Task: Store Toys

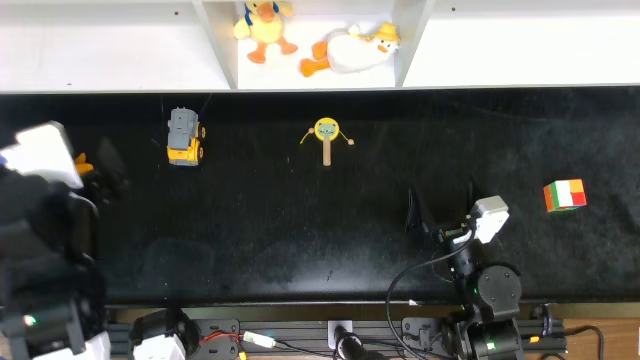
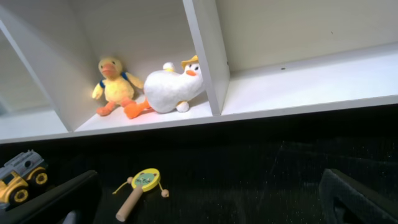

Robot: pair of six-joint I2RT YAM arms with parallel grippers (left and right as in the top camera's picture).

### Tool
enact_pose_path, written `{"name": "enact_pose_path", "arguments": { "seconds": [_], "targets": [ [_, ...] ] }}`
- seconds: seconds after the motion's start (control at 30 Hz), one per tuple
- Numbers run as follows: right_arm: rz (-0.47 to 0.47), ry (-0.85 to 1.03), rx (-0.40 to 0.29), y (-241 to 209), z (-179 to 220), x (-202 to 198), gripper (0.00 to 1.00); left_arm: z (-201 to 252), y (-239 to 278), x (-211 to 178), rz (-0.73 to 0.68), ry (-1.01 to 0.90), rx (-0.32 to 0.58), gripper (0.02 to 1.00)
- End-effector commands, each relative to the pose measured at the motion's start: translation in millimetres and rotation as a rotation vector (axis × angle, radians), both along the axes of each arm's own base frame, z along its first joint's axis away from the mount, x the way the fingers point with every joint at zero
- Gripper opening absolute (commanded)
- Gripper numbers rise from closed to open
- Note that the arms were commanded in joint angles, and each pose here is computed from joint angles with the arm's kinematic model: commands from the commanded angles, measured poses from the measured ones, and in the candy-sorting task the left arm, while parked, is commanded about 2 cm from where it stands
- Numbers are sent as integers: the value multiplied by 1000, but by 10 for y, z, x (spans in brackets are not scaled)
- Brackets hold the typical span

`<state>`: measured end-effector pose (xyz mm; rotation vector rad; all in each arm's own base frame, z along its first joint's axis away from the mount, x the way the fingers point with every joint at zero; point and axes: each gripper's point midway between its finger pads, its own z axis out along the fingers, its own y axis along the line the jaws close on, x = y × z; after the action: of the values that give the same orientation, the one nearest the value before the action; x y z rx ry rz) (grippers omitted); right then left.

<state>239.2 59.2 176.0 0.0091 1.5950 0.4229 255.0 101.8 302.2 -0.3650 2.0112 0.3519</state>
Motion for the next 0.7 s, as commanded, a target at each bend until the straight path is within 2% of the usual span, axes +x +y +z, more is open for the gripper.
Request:
{"name": "enact_pose_path", "arguments": {
  "seconds": [0.03, 0.13, 0.33, 0.43, 0.7],
  "targets": [
    [9, -1, 1, 20, -33, -3, 996, 164, 410, -124, 134, 16, 83, 993],
    [9, -1, 1, 20, -31, -3, 996, 23, 652, -197, 176, 78, 70, 993],
    [9, -1, 1, 20, -33, -3, 993, -303, 1001, -190, 214, 138, -52, 996],
    [9, -1, 1, 20, -33, -3, 996, -426, 1159, -179, 237, 174, -62, 996],
    [9, -1, 1, 20, -33, -3, 993, -967, 1201, 36, 63, 360, -79, 996]
  ]
}}
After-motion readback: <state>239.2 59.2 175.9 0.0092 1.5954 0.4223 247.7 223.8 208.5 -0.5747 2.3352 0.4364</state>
